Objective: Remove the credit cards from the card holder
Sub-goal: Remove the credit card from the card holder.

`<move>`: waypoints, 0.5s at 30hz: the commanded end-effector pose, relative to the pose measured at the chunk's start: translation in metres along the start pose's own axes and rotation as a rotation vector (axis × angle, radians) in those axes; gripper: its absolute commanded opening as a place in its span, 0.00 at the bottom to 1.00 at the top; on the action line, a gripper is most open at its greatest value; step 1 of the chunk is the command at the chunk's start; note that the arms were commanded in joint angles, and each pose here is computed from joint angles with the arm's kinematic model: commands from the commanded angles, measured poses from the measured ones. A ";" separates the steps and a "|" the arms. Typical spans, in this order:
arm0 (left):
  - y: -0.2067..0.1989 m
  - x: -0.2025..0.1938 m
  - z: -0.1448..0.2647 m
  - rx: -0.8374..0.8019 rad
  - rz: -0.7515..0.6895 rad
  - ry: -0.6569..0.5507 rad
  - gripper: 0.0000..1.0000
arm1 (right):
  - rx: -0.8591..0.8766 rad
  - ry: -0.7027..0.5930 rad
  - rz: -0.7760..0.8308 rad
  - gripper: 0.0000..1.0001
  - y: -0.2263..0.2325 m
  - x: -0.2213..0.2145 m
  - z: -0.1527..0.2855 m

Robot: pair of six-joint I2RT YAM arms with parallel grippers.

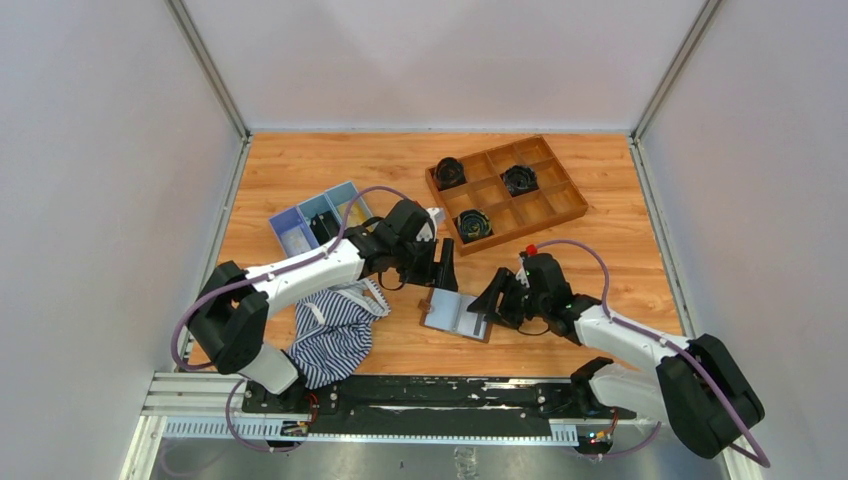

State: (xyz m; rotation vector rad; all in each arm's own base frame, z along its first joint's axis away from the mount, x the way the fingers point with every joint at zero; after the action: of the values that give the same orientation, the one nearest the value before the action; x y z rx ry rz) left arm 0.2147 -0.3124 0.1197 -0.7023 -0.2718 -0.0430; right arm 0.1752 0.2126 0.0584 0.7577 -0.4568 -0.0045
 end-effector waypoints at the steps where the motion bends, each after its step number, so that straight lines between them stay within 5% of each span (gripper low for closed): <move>1: 0.009 -0.002 0.001 0.053 -0.013 0.003 0.82 | -0.018 0.011 0.013 0.61 -0.007 -0.010 0.001; 15: 0.012 -0.004 -0.001 0.069 -0.009 0.010 0.99 | -0.025 0.024 0.010 0.61 -0.010 -0.014 -0.001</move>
State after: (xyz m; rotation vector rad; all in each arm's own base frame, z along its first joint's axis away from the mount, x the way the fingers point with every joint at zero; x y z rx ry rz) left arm 0.2126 -0.3035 0.1125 -0.6499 -0.2641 -0.0367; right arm 0.1716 0.2102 0.0555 0.7560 -0.4553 -0.0053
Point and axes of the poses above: each gripper's point midway between its finger pads, its own z axis back along the fingers, its own y axis along the line the jaws close on, x = y × z, the point moved 1 cm from there along z, back along the fingers, and after that the axes turned 15 degrees about z, right-handed, at the moved point
